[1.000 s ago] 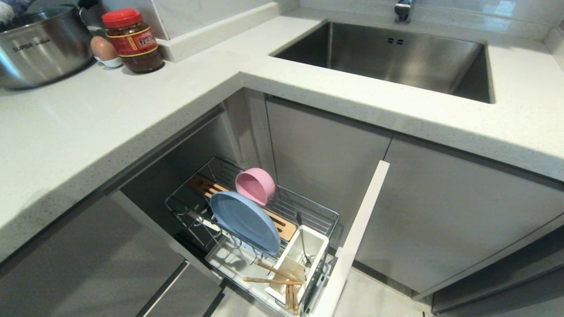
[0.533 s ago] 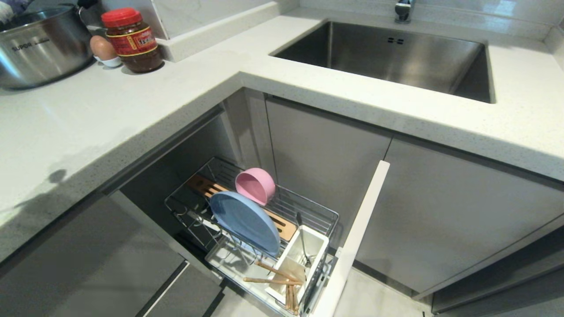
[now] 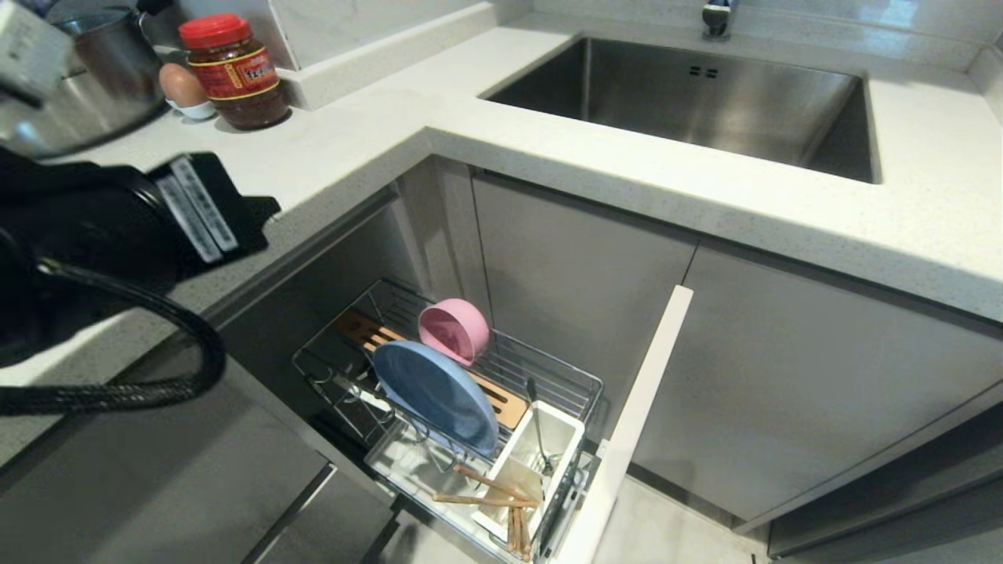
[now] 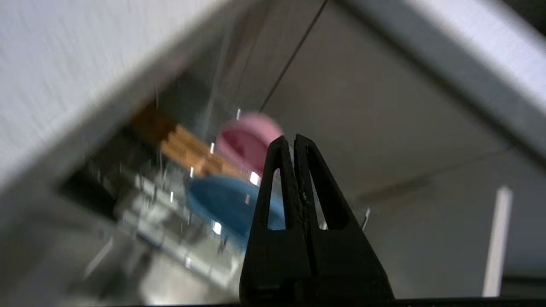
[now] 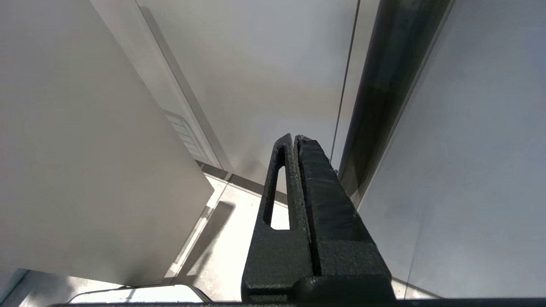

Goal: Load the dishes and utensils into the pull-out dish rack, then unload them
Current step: Take the plate out of the cupboard

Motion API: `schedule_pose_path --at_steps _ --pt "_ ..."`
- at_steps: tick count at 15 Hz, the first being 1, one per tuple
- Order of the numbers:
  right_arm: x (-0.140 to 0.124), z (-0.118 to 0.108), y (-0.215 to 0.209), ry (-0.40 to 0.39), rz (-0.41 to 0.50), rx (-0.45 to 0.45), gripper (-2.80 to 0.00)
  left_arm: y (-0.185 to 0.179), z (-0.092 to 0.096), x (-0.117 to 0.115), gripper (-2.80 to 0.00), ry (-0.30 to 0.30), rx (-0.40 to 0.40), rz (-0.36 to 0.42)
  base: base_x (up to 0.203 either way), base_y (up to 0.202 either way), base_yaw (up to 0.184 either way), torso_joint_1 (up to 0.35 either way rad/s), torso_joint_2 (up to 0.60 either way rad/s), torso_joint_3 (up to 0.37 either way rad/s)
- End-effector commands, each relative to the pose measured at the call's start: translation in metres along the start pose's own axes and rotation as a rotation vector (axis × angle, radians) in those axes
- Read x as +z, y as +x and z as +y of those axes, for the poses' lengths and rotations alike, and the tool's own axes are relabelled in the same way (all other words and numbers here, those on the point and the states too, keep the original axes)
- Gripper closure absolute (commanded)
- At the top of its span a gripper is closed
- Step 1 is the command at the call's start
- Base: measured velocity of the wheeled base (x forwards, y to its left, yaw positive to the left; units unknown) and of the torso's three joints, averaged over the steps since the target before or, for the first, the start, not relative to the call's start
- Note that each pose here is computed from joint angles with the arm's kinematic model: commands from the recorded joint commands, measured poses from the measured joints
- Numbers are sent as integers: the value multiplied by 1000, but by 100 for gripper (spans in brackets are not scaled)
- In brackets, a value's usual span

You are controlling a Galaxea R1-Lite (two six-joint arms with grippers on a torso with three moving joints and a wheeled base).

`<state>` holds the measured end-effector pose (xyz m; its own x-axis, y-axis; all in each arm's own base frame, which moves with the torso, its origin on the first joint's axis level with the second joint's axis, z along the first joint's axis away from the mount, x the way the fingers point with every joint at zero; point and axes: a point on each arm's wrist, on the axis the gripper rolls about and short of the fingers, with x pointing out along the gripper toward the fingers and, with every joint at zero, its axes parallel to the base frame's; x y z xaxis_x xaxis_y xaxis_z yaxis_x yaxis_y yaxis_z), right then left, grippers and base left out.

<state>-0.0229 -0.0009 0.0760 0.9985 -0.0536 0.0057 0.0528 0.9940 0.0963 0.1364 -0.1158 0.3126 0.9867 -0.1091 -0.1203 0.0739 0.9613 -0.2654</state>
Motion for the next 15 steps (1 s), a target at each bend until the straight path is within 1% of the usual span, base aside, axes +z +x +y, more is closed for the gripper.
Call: schedule_pose_path --at_steps 1,2,4,5,6,8,11,12,14,15 --pt "0 0 0 1 -5 0 0 18 -11 -34 0 -1 64 184 0 0 0 0 0 0" --pt "0 0 0 1 -5 0 0 21 -16 -42 0 -1 76 239 0 0 0 0 0 0" --pt "0 0 0 1 -5 0 0 29 -22 -57 0 -1 135 334 0 0 0 0 0 0" --pt "0 0 0 1 -5 0 0 32 -25 -64 0 -10 161 372 0 0 0 0 0 0" --pt "0 0 0 1 -5 0 0 35 -31 -72 0 -32 177 405 0 0 0 0 0 0" --pt "0 0 0 1 -5 0 0 41 -40 -85 0 -68 200 437 0 0 0 0 0 0" --pt "0 0 0 1 -5 0 0 52 -50 -92 0 -167 235 440 0 0 0 0 0 0" --pt "0 0 0 1 -5 0 0 57 -52 -98 0 -177 251 450 0 0 0 0 0 0" --pt "0 0 0 1 -5 0 0 66 -55 -111 0 -172 282 471 0 0 0 0 0 0" --pt "0 0 0 1 -5 0 0 68 -57 -115 -216 -168 290 477 0 0 0 0 0 0"
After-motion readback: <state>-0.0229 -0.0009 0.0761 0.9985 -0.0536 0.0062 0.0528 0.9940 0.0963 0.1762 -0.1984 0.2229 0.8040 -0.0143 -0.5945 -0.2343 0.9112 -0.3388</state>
